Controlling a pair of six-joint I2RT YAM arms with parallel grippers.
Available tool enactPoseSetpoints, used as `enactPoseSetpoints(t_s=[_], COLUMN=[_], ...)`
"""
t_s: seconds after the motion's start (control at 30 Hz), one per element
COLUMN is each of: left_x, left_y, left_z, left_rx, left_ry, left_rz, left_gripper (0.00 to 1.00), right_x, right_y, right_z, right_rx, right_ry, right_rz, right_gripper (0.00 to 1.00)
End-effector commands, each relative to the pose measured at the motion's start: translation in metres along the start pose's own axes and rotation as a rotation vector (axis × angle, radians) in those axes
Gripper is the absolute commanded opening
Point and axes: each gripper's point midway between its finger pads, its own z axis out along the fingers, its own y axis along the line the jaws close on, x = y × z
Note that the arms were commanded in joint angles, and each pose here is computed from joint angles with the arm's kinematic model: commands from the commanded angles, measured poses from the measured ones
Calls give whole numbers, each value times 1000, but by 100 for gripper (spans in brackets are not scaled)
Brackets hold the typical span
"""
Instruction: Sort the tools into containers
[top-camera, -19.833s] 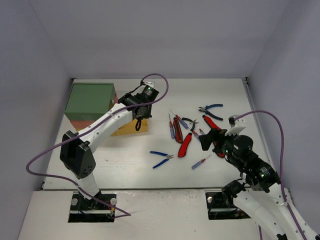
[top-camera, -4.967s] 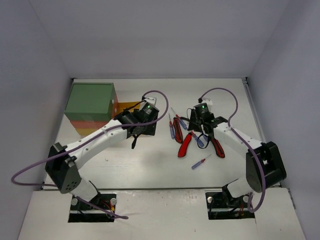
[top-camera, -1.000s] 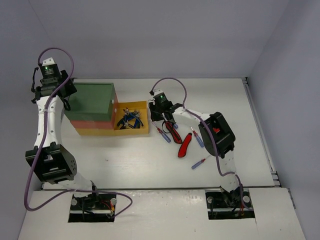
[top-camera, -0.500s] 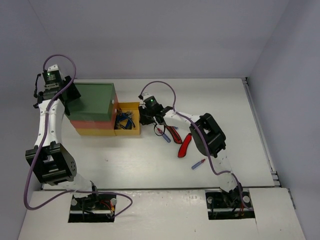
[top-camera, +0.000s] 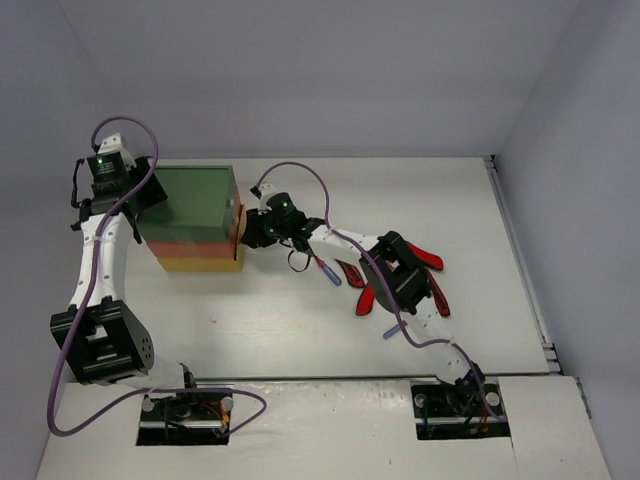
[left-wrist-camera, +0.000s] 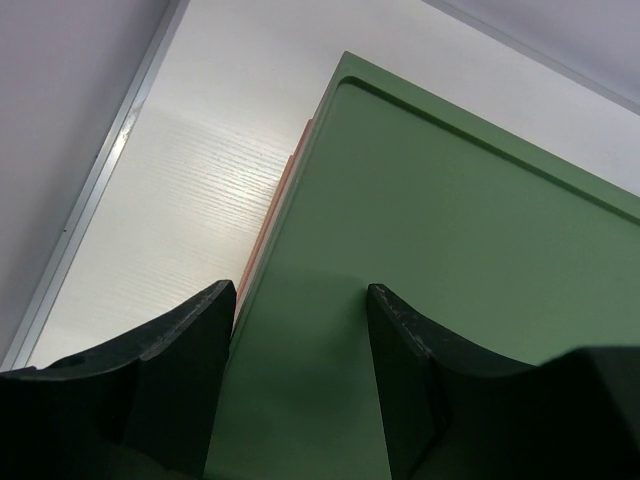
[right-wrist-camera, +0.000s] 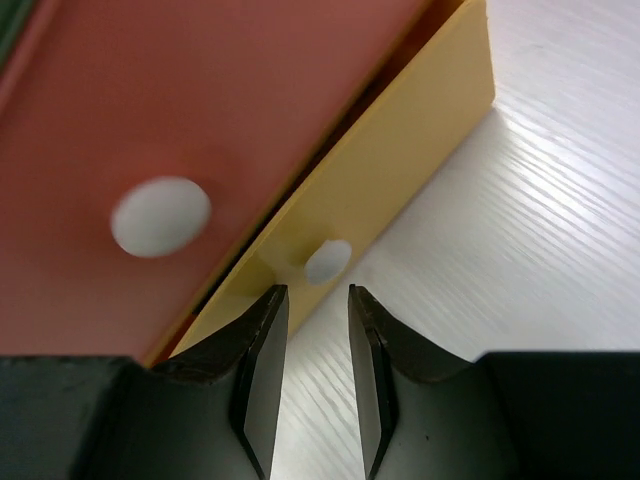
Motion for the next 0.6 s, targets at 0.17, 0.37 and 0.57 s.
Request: enactPoseSetpoints(t_s=[0.17,0.37,0.57], left_x=[56,21,-7], left_y=[-34,-35,-34], left_z=[-10,-30,-42], left_rx=[153,142,122], left_ry=[165,73,-1], left_rz=[3,18,48], left_gripper=[51,51,51], right_x=[-50,-62,-84], right_y=[83,61,46], right_z=[-5,-33,-74], right_rx=[-298,-257,-321], right_ry=[-142,-157,-165], right_rz=[-23,-25,-52], right_gripper=[34,35,41])
